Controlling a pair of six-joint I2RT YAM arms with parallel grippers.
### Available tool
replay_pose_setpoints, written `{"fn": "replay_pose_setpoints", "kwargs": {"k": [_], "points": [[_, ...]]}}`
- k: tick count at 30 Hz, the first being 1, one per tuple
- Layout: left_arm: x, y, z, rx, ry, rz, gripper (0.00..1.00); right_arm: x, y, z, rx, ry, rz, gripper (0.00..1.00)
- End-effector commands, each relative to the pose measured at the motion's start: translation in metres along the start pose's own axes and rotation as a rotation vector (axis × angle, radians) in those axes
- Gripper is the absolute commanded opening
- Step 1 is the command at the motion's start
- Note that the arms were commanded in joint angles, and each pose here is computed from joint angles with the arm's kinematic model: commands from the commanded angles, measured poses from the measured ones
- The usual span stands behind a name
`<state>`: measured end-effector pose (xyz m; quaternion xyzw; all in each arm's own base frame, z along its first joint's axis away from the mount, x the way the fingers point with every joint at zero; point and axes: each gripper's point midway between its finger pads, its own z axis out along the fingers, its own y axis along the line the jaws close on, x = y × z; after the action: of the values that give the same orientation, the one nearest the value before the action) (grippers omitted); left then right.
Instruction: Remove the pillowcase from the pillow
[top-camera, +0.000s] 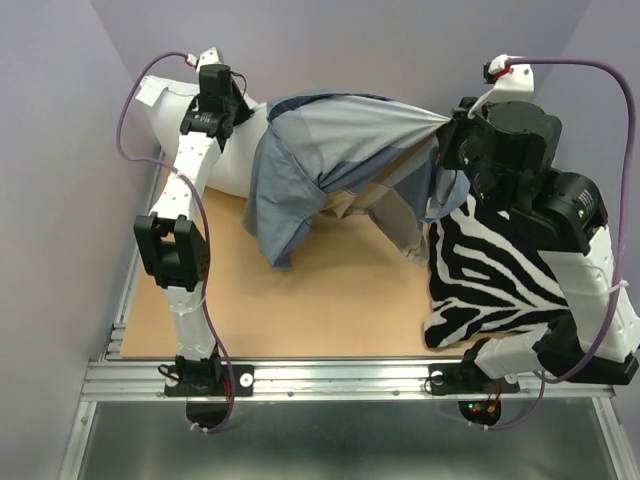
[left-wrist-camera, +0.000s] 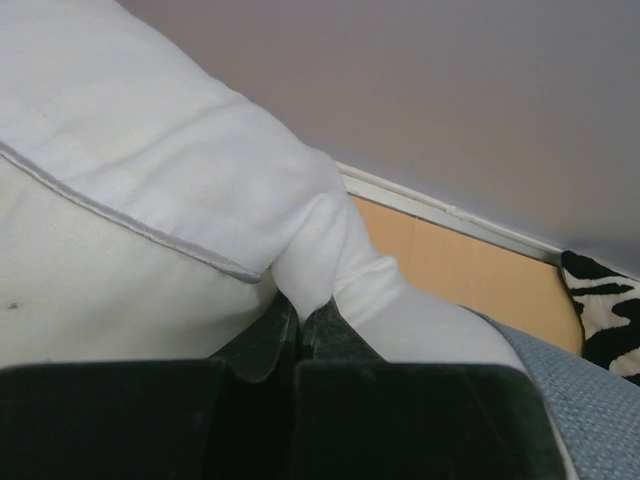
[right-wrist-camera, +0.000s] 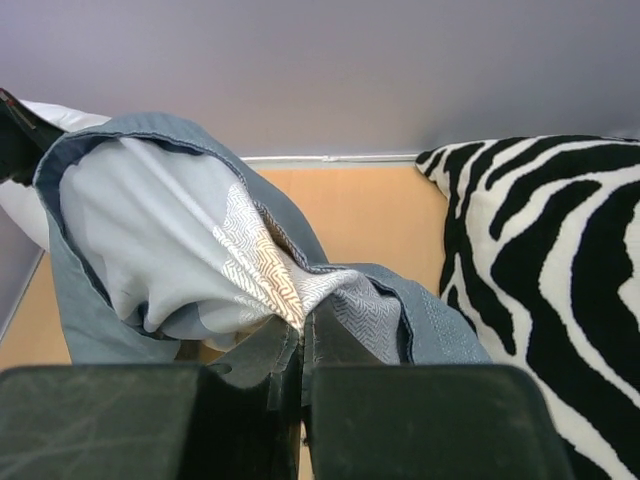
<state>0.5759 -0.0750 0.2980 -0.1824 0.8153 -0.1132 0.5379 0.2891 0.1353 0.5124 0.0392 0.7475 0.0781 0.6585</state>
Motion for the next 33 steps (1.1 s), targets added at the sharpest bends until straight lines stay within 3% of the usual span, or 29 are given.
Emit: {"fn": "replay_pose_setpoints", "kwargs": {"k": [1,26,31,33], "points": [[0.025,0.08,0.033,-0.236,0.061,0.074,0.0,-0.109,-0.081,-0.085,0.107,-0.345,0.269,0.01],[0.01,0.11,0.056,-0.278,0.056,0.064,0.0,-0.142,-0.151,-0.169,0.117,-0.502,0.397,0.01],[0.005,0.11,0.052,-0.297,0.061,0.101,0.0,-0.139,-0.147,-0.169,0.086,-0.497,0.387,0.01],[-0.004,0.099,0.041,-0.31,0.028,0.132,0.0,-0.118,-0.127,-0.143,0.081,-0.426,0.325,0.01]]}}
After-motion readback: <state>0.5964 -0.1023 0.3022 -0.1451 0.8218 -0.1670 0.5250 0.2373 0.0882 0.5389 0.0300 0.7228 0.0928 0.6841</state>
